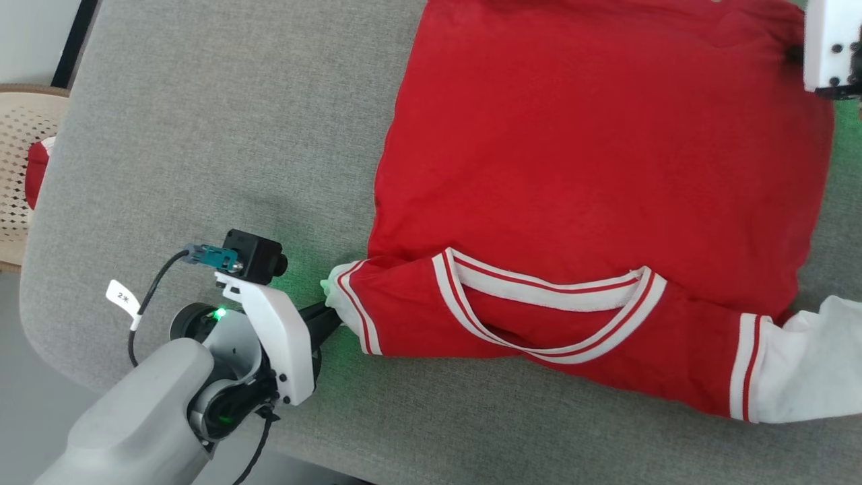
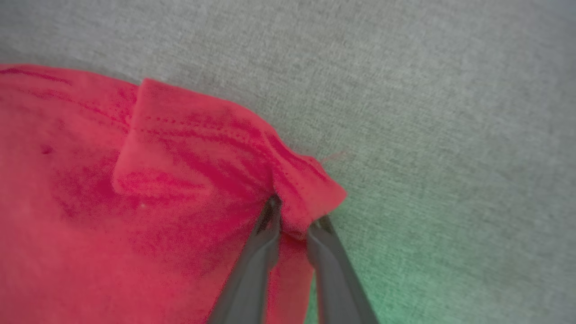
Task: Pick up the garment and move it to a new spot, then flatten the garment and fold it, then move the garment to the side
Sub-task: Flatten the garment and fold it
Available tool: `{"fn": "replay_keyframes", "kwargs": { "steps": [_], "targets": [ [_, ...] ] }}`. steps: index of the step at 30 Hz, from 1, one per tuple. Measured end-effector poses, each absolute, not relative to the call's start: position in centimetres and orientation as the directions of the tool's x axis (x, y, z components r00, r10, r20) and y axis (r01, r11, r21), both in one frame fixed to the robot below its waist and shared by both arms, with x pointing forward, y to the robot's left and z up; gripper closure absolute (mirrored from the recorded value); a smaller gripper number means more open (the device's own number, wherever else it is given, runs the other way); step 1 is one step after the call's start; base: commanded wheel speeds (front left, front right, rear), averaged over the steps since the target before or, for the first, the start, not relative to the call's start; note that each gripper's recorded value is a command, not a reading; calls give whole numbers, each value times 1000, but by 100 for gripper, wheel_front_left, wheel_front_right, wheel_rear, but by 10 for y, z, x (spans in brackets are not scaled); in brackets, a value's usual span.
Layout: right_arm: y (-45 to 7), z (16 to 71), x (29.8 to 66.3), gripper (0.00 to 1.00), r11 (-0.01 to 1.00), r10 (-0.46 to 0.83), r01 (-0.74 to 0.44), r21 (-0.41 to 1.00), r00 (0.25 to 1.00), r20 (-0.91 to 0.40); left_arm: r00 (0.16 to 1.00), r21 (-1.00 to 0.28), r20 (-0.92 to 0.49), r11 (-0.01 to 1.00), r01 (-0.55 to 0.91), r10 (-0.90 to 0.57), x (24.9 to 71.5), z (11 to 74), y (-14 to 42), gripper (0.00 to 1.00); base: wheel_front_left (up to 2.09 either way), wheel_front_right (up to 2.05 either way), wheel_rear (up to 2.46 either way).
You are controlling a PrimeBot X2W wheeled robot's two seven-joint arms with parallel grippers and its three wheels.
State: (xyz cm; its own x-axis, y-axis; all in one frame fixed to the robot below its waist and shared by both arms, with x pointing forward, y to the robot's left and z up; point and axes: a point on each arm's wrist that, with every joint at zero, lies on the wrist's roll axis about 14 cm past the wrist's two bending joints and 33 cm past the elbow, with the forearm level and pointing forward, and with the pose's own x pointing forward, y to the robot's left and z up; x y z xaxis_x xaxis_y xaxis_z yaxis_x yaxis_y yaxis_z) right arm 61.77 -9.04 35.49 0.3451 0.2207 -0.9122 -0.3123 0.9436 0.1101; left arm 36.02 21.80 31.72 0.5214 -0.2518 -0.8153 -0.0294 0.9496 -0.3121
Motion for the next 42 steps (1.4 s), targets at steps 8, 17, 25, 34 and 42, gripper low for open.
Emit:
{"fn": "replay_keyframes", "kwargs": {
  "steps": [8, 17, 25, 34, 42],
  "targets": [
    [-97, 366, 604, 100, 926, 217, -371, 66, 381, -899, 537, -320, -803, 947, -18, -260, 365, 317, 219, 100, 0, 0, 0],
    [-128, 383, 559, 100, 899, 241, -435, 52, 392, -888, 555, -313, -788, 950, 14, -268, 366, 324, 218, 100, 0, 0, 0],
    [-145, 389, 482, 100, 872, 304, -473, 126, 320, -897, 554, -290, -789, 956, 44, -265, 367, 330, 216, 100, 0, 0, 0],
    [-166, 385, 391, 100, 895, 334, -391, 216, 265, -905, 572, -276, -775, 958, 77, -270, 379, 339, 209, 100, 0, 0, 0],
    [-160, 362, 347, 100, 926, 350, -248, 284, 290, -891, 581, -272, -766, 957, 97, -276, 388, 339, 206, 100, 0, 0, 0]
  ]
}}
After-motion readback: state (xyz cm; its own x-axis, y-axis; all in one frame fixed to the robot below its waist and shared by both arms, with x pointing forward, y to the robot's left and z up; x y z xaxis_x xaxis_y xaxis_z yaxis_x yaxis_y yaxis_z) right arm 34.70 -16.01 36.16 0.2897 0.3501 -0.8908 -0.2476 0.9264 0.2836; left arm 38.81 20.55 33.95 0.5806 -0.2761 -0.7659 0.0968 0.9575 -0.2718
